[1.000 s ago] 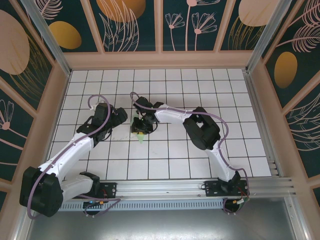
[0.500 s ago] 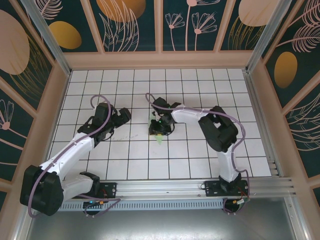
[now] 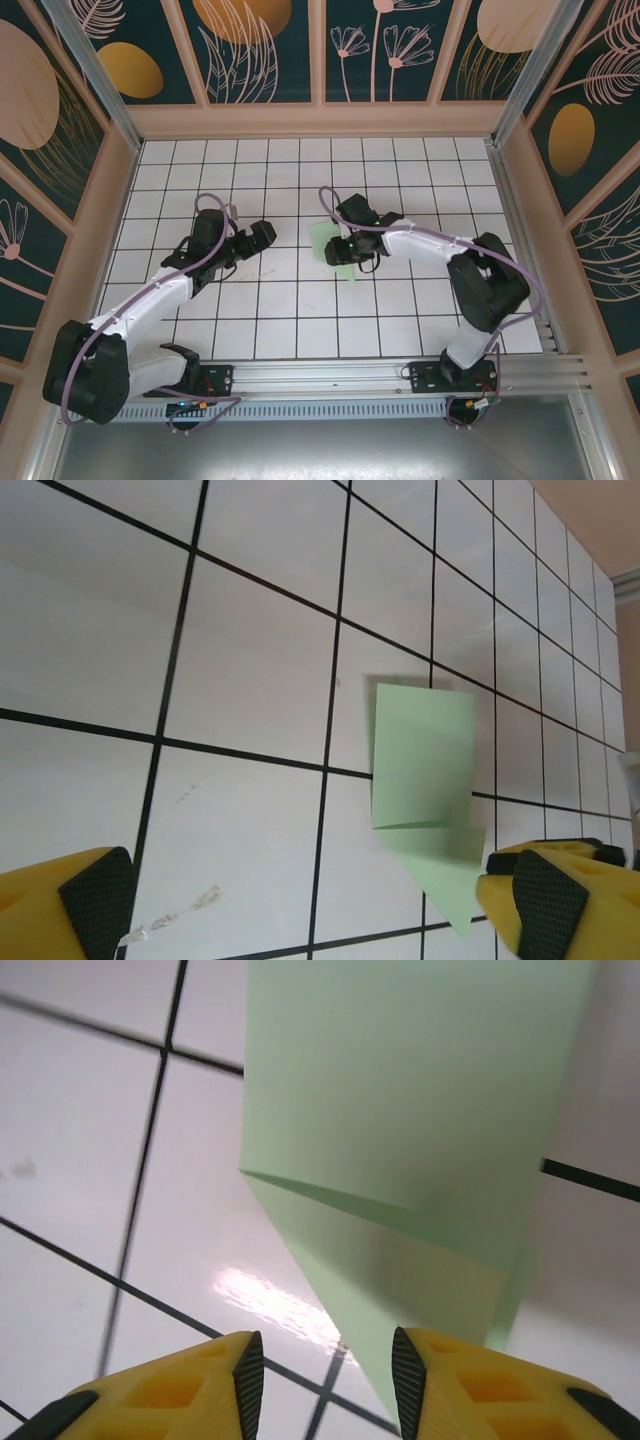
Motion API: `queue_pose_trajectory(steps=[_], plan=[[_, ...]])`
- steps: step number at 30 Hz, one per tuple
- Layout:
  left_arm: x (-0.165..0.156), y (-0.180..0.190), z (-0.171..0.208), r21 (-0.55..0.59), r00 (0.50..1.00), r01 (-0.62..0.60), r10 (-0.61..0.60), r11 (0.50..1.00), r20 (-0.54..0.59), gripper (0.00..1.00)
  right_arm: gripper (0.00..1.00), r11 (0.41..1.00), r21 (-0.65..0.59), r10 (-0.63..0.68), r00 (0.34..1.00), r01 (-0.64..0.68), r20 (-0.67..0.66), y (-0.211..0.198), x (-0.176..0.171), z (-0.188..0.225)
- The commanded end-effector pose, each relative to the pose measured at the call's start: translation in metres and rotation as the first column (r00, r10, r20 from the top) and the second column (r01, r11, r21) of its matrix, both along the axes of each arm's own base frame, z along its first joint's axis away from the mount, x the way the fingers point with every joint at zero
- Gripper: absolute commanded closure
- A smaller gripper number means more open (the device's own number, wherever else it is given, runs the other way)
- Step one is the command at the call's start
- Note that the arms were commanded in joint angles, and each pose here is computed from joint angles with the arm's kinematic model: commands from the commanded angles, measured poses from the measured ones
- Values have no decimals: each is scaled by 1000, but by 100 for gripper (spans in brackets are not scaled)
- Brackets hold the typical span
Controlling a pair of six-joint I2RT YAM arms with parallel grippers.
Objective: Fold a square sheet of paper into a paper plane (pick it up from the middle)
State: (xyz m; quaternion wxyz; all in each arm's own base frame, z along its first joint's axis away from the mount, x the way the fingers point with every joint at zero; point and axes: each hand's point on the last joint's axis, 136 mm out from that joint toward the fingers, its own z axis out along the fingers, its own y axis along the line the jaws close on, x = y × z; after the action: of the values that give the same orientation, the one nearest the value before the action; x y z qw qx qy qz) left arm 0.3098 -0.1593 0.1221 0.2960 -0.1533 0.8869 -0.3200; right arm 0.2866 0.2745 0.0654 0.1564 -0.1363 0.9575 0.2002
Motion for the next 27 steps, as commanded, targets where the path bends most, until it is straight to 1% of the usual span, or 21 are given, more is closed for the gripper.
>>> queue_pose_trajectory(steps=[1,4,7,11,15,20,23,27], plan=[[0,-12,0,-78,999,43,-42,996,10,1,57,971,64,-232,973,231,7,-9,10,6],[-2,-20,-3,-125,998,59,-60,990,-2,2,57,952,118,-285,959,283,-2,-7,12,6],[-5,-29,-5,-171,997,74,-77,982,-9,1,59,947,96,-306,952,305,-8,-13,16,-6],[-8,-45,-9,-218,994,99,-108,971,-31,1,61,951,103,-290,956,293,-42,-13,18,-18],[-8,-66,-13,-250,989,125,-142,960,-51,2,63,950,156,-262,963,269,-64,-5,21,-19],[-11,-97,-21,-287,976,156,-191,945,-100,7,65,951,149,-260,961,272,-94,-9,24,-33],[-13,-112,-29,-312,968,159,-211,936,-139,12,66,948,144,-269,956,284,-116,-15,22,-45],[-14,-126,-38,-343,956,154,-227,927,-184,21,67,943,159,-271,952,293,-142,-22,18,-55]])
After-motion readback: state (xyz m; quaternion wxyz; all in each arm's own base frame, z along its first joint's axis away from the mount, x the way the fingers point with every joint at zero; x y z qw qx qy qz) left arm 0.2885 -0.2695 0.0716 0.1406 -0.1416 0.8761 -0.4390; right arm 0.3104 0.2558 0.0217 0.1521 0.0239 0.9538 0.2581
